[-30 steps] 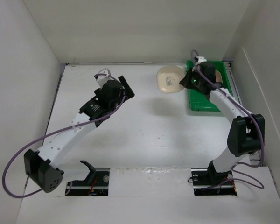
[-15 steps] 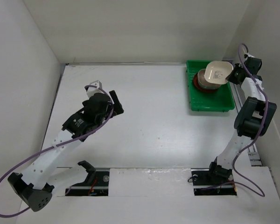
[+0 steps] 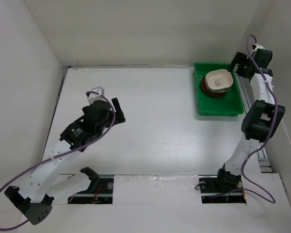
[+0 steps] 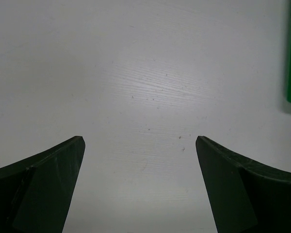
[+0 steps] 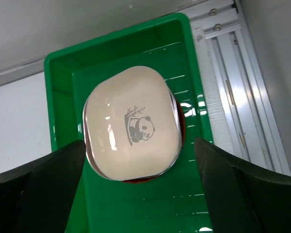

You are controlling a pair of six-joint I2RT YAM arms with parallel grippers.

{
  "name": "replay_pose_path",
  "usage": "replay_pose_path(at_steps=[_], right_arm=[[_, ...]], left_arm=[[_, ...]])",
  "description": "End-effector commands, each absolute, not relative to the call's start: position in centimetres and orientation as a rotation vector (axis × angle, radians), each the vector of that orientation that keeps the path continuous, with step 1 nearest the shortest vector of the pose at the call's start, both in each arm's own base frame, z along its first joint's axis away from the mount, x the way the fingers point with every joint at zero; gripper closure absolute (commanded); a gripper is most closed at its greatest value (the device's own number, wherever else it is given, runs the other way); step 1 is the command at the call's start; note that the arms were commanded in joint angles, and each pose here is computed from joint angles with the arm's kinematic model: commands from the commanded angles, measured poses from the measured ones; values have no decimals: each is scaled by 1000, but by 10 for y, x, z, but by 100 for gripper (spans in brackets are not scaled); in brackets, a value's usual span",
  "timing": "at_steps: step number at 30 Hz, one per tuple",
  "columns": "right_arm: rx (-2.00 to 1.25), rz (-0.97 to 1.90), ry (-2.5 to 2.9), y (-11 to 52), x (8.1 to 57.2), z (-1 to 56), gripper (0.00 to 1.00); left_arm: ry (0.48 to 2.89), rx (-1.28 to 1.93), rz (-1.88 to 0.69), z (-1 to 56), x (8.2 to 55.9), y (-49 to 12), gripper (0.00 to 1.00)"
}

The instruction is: Place the plates into the plastic bin on the countertop

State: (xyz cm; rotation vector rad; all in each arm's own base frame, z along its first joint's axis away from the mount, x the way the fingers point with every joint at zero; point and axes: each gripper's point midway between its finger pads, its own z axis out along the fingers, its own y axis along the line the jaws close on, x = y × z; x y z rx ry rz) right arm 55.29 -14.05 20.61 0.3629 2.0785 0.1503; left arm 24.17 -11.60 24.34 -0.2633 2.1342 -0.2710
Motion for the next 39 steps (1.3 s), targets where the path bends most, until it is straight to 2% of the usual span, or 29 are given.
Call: replay_pose_path(at_steps=[1, 7, 11, 14, 15, 16, 17, 19, 21, 24, 26, 30, 36, 39], right_arm=[[292, 161, 2006, -117, 555, 244, 0], [234, 196, 1994, -68, 542, 265, 0], [175, 264, 2036, -14, 517, 249, 0], [146, 279, 1990, 18, 489, 266, 0], [143, 278, 2026, 25, 474, 250, 0], [126, 272, 1975, 32, 456, 275, 0], [102, 246, 2016, 44, 438, 267, 0], [39, 188, 1950, 53, 401, 302, 0], [18, 97, 1972, 64, 363, 311, 0], [4, 54, 1896, 65, 306, 351, 0], [-40, 123, 1860, 74, 260, 365, 0], [-99, 222, 1832, 69, 206, 372, 0], [-134, 303, 1783, 51, 154, 381, 0], [-131, 307, 1773, 44, 144, 380, 0]], left_arm=[[2120, -258, -234, 243, 244, -111, 0], [2095, -296, -221, 248, 246, -106, 0], [2054, -343, -202, 259, 248, -98, 0], [2010, -380, -151, 270, 250, -87, 0], [2004, -385, -142, 274, 252, -86, 0], [1988, -402, -136, 279, 253, -83, 0], [1958, -419, -128, 291, 255, -77, 0], [1938, -433, -103, 300, 258, -71, 0], [1913, -462, -75, 309, 258, -62, 0], [1858, -502, -40, 326, 247, -43, 0], [1819, -550, -40, 334, 234, -29, 0], [1749, -611, -114, 350, 208, -11, 0], [1621, -629, -354, 370, 169, -2, 0], [1576, -640, -390, 376, 158, 6, 0]])
